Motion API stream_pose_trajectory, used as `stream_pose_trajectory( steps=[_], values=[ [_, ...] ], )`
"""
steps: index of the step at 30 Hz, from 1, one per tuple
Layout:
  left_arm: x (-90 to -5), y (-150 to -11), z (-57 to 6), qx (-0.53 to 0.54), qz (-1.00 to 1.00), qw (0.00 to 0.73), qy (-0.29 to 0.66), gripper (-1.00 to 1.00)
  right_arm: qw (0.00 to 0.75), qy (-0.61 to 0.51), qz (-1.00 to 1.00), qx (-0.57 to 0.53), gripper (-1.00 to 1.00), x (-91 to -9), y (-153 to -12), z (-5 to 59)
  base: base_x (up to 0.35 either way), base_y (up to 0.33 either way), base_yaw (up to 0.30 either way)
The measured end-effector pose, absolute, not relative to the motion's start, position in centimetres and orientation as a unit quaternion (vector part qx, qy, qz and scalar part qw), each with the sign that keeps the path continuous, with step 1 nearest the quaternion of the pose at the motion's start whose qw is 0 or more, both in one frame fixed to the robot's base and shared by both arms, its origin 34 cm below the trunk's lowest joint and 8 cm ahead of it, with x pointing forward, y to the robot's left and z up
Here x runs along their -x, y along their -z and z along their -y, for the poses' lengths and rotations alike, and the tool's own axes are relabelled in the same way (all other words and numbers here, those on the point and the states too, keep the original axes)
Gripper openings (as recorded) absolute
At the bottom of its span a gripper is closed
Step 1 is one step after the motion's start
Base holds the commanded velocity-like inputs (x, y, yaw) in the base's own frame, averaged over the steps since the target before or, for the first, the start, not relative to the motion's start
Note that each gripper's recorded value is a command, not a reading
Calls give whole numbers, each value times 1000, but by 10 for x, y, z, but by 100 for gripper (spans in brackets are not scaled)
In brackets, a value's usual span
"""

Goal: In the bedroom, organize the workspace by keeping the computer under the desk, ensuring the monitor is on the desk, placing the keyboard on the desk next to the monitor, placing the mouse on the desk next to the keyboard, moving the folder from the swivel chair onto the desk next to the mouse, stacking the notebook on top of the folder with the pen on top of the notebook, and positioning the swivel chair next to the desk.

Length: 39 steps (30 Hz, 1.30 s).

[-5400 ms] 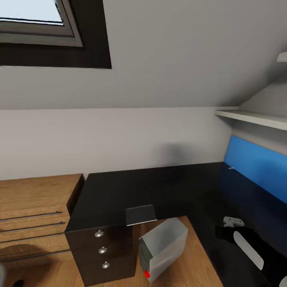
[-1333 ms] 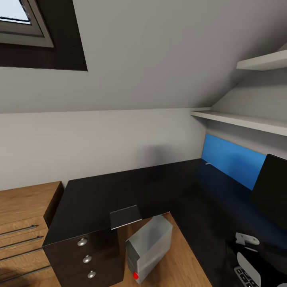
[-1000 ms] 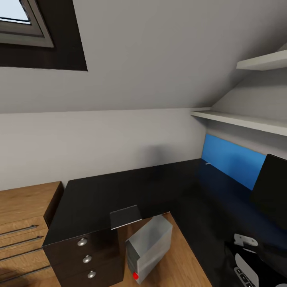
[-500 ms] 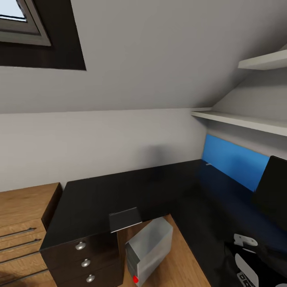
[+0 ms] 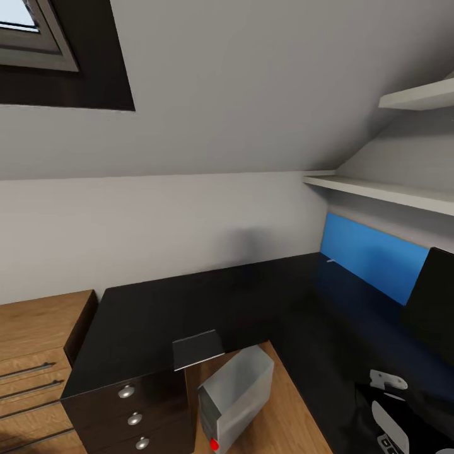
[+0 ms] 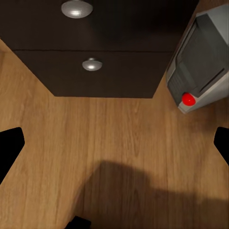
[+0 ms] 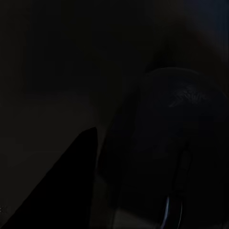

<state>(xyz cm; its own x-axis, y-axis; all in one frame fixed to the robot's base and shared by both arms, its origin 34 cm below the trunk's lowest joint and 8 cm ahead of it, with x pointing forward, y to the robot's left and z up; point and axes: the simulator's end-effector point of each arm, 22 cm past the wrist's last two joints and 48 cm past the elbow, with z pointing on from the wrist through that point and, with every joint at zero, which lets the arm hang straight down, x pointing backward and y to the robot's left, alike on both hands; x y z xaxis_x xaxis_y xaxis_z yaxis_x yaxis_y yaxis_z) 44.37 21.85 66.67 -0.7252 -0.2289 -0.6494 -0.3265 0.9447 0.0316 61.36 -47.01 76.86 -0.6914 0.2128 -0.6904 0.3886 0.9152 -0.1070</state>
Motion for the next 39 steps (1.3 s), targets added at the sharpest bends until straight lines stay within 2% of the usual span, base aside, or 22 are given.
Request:
stream_pose_trajectory(
  steps=[34, 35, 39],
  values=[
    [-446, -656, -218, 149, -926, 339, -72, 100, 356, 124, -912, -164, -100, -615, -757, 470, 4, 0, 0],
    [-446, -656, -218, 149, -926, 339, -72, 100, 356, 124, -912, -164, 100, -615, -757, 470, 0, 0, 0],
    [-445, -656, -218, 149, -926, 339, -72, 100, 356, 126, -911, -164, 100, -615, -757, 470, 0, 0, 0]
  ],
)
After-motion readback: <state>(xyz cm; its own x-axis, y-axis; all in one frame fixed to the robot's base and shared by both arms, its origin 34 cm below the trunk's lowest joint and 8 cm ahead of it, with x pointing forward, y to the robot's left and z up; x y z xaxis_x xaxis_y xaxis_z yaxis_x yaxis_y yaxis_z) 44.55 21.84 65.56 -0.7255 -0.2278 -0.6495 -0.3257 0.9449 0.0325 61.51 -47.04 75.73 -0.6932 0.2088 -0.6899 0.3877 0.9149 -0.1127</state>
